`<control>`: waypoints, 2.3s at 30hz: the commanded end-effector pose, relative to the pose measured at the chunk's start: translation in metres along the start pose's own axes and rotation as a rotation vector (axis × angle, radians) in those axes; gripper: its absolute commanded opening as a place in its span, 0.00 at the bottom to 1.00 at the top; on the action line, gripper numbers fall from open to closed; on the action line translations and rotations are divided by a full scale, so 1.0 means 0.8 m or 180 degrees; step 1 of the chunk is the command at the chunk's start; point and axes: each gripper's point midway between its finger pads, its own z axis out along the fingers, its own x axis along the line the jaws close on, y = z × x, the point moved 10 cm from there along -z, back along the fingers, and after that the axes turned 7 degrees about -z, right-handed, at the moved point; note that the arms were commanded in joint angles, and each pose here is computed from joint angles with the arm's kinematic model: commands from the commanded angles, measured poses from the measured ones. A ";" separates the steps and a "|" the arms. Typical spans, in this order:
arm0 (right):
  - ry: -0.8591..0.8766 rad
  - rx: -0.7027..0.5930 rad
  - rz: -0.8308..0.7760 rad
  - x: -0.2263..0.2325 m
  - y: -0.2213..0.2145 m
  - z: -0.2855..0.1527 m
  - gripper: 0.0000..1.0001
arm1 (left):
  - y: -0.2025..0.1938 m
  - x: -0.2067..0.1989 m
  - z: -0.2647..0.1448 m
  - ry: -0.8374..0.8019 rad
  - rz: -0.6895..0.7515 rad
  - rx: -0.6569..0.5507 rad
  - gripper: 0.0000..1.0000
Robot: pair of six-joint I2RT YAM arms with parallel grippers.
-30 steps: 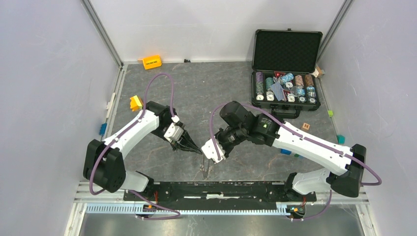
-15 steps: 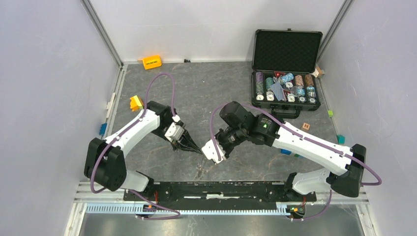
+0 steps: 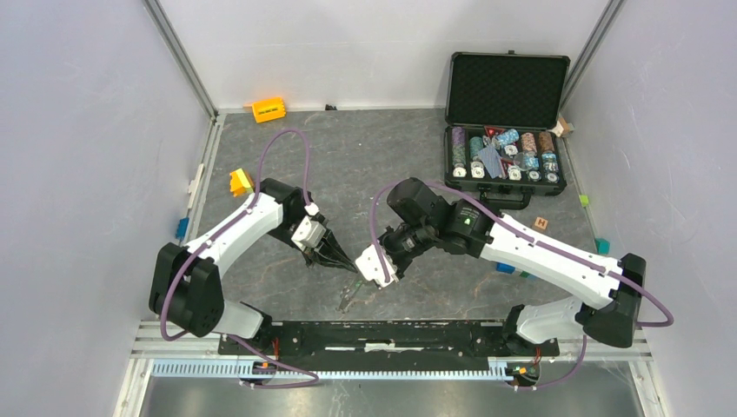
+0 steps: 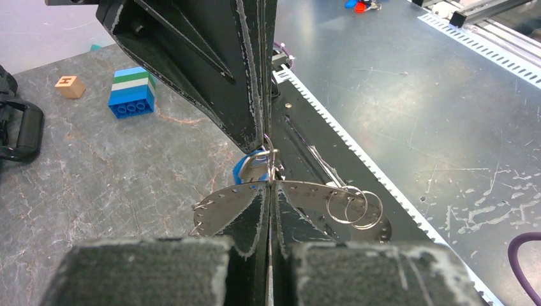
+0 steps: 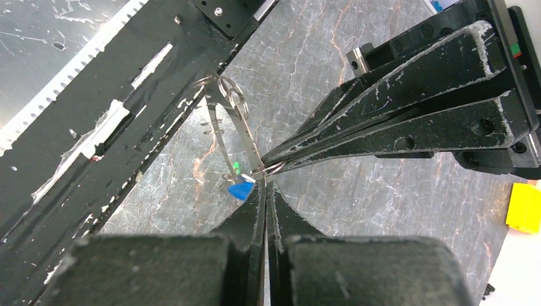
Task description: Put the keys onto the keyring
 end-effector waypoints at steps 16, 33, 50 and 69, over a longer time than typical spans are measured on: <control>-0.0082 -0.0164 0.0004 -0.014 0.011 0.005 0.00 | 0.008 0.009 0.005 -0.0047 0.1093 -0.0046 0.02; -0.0067 -0.0177 0.0071 -0.022 0.008 0.014 0.00 | 0.011 0.005 0.008 -0.0154 0.1189 0.0029 0.02; 0.0051 0.0100 -0.0172 -0.026 -0.004 0.016 0.00 | 0.019 0.000 0.011 -0.0278 0.1336 0.0121 0.02; 0.0169 0.0136 -0.0314 -0.034 -0.002 0.015 0.00 | 0.025 0.004 0.013 -0.0277 0.1338 0.0107 0.02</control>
